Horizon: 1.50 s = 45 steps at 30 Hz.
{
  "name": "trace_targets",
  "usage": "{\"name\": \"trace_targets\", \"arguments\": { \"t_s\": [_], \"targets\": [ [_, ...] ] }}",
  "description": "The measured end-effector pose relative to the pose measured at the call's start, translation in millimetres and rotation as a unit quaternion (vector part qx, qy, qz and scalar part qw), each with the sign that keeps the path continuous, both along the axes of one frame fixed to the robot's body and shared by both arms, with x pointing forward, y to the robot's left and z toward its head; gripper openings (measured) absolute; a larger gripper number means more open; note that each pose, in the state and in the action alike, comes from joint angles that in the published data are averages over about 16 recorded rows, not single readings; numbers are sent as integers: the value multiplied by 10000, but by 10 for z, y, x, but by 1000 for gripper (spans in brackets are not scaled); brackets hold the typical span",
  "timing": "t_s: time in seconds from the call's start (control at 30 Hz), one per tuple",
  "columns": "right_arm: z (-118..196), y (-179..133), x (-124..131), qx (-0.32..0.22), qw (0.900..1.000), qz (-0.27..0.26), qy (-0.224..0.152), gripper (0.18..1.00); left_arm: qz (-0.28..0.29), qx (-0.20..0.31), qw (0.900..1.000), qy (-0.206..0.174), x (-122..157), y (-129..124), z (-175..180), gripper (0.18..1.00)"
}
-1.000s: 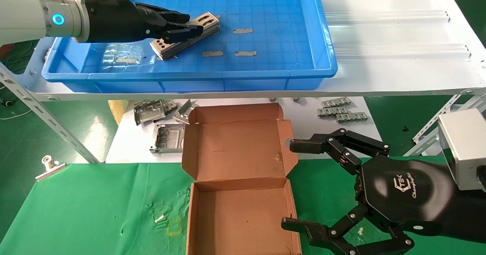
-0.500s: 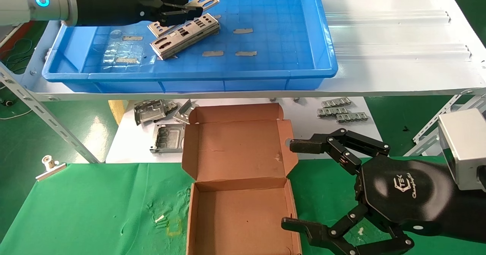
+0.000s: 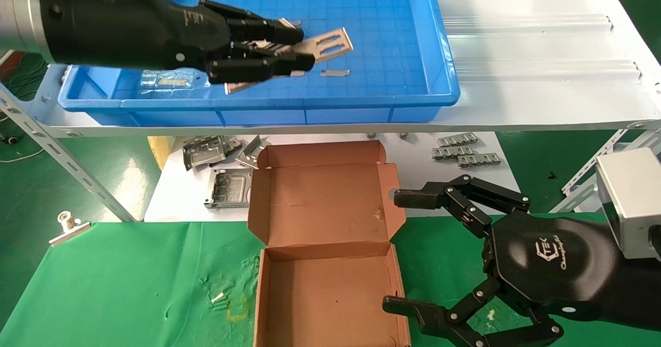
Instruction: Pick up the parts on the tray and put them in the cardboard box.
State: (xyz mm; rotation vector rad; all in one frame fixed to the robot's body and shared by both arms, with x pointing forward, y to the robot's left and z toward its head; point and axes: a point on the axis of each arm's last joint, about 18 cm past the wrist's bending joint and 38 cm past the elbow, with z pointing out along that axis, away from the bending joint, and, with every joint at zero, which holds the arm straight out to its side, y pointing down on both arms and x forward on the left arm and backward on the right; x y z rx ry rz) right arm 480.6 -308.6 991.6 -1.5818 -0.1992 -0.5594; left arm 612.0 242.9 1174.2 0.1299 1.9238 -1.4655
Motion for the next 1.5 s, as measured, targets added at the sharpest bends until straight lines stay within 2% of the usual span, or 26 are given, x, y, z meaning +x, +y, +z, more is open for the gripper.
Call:
{"name": "trace_targets", "arguments": {
  "t_s": [0.27, 0.5, 0.77, 0.97, 1.2, 1.5],
  "targets": [
    [0, 0, 0, 0, 10000, 0, 0, 1000, -368, 312, 9988, 113, -72, 13, -418, 446],
    [0, 0, 0, 0, 10000, 0, 0, 1000, -618, 778, 9946, 298, -61, -81, -1113, 446],
    [0, 0, 0, 0, 10000, 0, 0, 1000, -666, 1284, 9892, 233, 174, -288, -2034, 446],
    [0, 0, 0, 0, 10000, 0, 0, 1000, -564, 1532, 9865, 96, 398, -449, -2567, 446],
    [0, 0, 0, 0, 10000, 0, 0, 1000, -444, 1614, 9859, 89, 576, -586, -2893, 445],
    [0, 0, 0, 0, 10000, 0, 0, 1000, -305, 1541, 9872, 276, 707, -687, -3080, 458]
  ]
}}
